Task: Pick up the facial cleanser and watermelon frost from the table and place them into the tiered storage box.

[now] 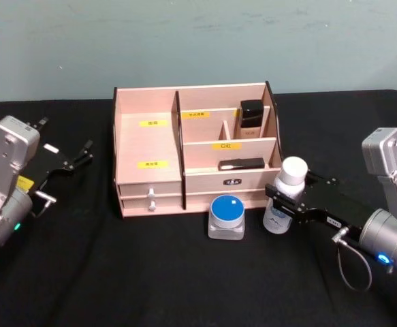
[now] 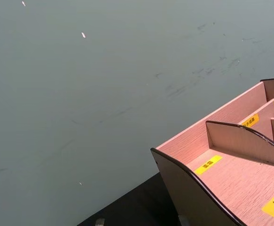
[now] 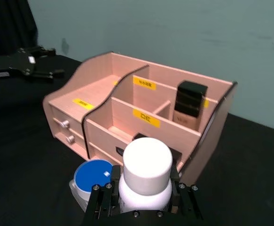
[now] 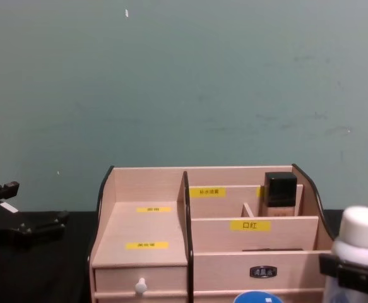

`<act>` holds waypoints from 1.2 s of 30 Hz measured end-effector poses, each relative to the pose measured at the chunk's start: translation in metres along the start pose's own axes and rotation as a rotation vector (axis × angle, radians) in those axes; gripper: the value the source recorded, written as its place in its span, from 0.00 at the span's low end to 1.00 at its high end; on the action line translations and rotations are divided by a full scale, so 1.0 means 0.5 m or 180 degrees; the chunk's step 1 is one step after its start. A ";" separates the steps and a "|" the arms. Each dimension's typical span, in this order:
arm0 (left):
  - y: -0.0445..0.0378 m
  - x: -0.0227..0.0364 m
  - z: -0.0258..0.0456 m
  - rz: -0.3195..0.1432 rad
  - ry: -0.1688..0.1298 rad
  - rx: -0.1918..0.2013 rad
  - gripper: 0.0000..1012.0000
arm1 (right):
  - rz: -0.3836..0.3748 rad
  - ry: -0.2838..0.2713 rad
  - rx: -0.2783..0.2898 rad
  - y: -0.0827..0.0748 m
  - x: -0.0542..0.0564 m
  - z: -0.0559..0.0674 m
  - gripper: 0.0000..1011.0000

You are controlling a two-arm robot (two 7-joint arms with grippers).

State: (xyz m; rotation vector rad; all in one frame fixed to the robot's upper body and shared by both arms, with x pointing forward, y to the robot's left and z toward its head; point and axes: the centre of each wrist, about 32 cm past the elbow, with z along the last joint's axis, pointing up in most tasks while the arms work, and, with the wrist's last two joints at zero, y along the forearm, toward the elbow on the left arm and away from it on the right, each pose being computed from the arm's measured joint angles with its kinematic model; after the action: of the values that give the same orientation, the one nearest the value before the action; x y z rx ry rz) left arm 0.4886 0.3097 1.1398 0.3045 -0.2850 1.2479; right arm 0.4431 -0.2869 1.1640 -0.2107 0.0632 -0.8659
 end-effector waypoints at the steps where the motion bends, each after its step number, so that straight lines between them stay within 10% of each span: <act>1: 0.000 0.000 0.000 0.0000 0.0000 0.0000 1.00 | 0.0015 -0.0007 0.0010 0.000 0.000 0.003 0.59; 23: 0.000 0.000 0.000 0.0000 0.0000 0.0000 1.00 | 0.0457 -0.0374 0.0364 0.041 -0.017 0.150 0.59; 36: 0.000 0.000 0.000 0.0000 0.0000 0.0000 1.00 | 0.0487 -0.0391 0.0458 0.116 -0.002 0.188 0.59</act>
State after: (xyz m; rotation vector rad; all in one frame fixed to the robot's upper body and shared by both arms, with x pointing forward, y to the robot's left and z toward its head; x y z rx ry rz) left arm 0.4886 0.3097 1.1398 0.3044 -0.2851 1.2480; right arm 0.4991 -0.2346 1.2439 -0.1221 -0.0964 -0.7004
